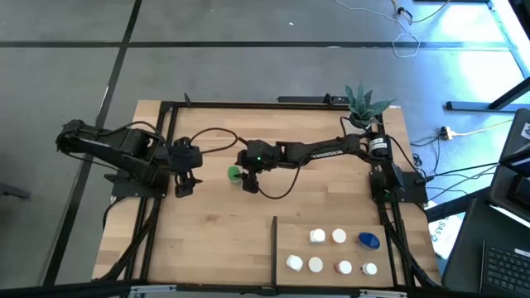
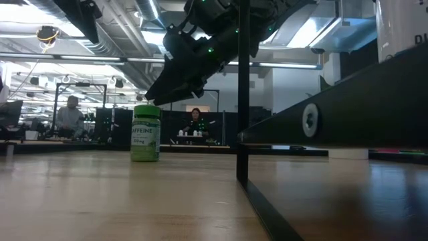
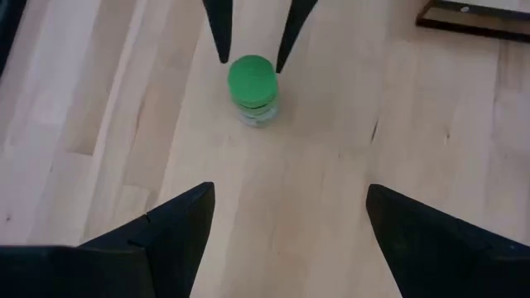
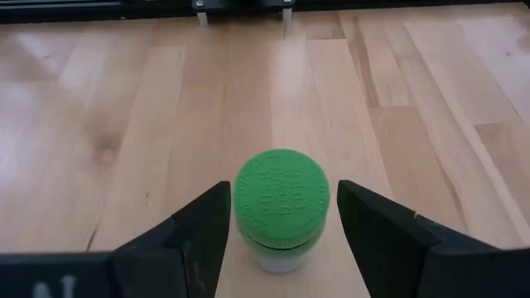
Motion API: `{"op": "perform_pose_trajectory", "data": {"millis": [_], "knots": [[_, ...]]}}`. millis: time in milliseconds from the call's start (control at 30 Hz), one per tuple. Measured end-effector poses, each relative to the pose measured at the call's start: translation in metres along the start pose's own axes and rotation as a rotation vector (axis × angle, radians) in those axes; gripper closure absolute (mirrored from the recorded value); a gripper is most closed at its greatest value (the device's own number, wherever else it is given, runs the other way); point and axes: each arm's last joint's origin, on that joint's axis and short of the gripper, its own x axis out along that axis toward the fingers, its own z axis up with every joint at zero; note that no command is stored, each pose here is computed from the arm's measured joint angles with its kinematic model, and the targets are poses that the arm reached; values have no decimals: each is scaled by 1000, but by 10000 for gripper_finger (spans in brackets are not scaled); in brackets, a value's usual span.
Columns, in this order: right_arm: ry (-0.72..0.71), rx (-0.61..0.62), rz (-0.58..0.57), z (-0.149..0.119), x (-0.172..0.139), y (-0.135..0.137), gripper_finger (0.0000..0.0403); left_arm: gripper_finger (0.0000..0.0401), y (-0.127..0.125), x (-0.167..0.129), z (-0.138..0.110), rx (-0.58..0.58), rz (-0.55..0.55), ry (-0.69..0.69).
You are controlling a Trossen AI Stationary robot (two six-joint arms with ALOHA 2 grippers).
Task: Pick and place medicine bottles onto shelf by color
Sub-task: Put the green pill bottle onto the shelf
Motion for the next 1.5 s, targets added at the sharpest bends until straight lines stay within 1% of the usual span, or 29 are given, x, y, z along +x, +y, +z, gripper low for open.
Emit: {"op": "perform_pose_trajectory", "data": {"millis": [800,1100,1200,1367,1433,1500], "knots": [[1,1,0,0,0,0,178,92,0,0,0,6,-2,0],[-5,25,1,0,0,0,175,92,0,0,0,5,-2,0],[-6,25,1,1,0,0,160,92,0,0,0,5,-2,0],[-6,-17,-1,1,0,0,116,92,0,0,0,5,-2,0],[-6,-26,-5,1,0,1,106,92,0,0,0,6,-2,0],[1,-11,-21,0,0,3,103,92,0,0,0,5,-2,0]]}}
